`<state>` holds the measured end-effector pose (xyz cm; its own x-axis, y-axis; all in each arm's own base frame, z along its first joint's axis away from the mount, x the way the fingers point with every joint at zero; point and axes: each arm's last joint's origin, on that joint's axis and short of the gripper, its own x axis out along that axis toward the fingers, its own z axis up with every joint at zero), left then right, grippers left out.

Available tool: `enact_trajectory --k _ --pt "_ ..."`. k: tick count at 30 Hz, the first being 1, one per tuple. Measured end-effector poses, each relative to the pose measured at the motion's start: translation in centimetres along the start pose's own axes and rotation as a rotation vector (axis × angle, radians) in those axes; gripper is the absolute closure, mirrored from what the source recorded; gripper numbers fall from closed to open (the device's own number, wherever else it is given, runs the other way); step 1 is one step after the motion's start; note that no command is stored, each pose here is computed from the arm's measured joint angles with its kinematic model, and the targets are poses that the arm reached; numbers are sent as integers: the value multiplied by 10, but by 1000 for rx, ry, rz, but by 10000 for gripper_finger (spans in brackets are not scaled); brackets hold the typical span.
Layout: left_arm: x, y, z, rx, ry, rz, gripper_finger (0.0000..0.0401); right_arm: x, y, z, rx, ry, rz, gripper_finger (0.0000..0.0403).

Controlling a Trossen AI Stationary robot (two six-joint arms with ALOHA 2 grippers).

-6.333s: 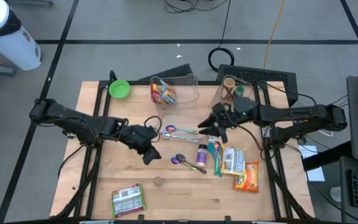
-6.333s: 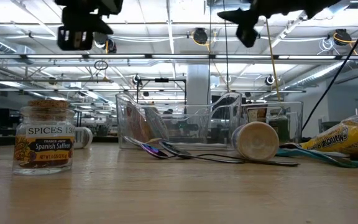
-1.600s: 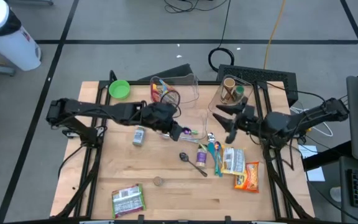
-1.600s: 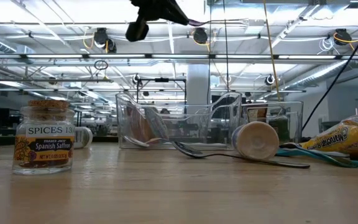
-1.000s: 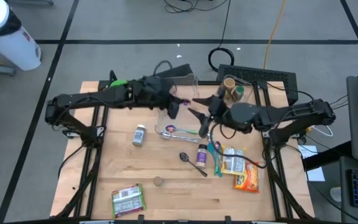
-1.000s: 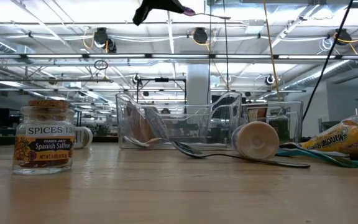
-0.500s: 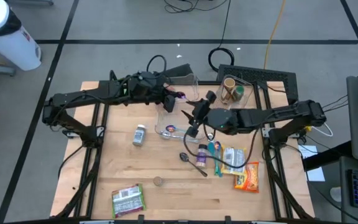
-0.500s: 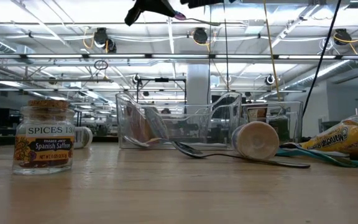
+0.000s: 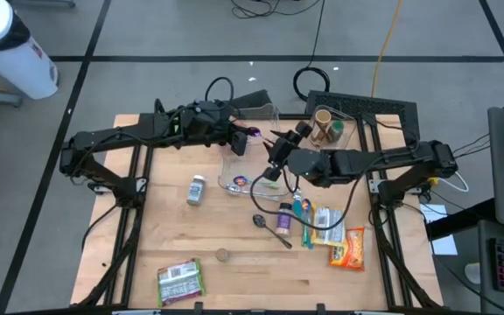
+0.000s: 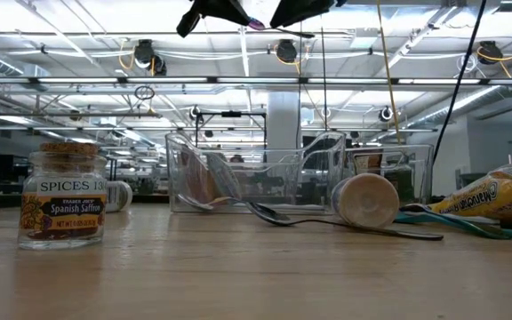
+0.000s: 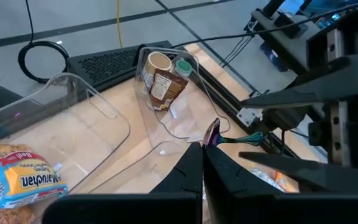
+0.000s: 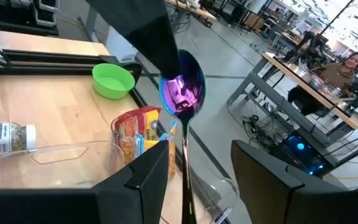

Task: Pick & Place Food Item
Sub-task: Put the left green spoon into the bottom transparent bin

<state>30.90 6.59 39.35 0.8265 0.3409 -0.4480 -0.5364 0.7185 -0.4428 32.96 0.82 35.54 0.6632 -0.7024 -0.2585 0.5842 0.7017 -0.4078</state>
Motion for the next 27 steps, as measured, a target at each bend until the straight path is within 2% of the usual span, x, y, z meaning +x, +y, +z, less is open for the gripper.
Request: enact_trajectory --k 16,20,27 --pt "0 -3 3 -19 -18 -57 401 7 -6 -6 17 49 -21 240" --pt "0 -3 3 -18 -15 -55 401 7 -6 -6 15 51 -19 270" --pt "0 -3 2 -14 -10 -50 401 7 -5 -7 15 50 -10 357"
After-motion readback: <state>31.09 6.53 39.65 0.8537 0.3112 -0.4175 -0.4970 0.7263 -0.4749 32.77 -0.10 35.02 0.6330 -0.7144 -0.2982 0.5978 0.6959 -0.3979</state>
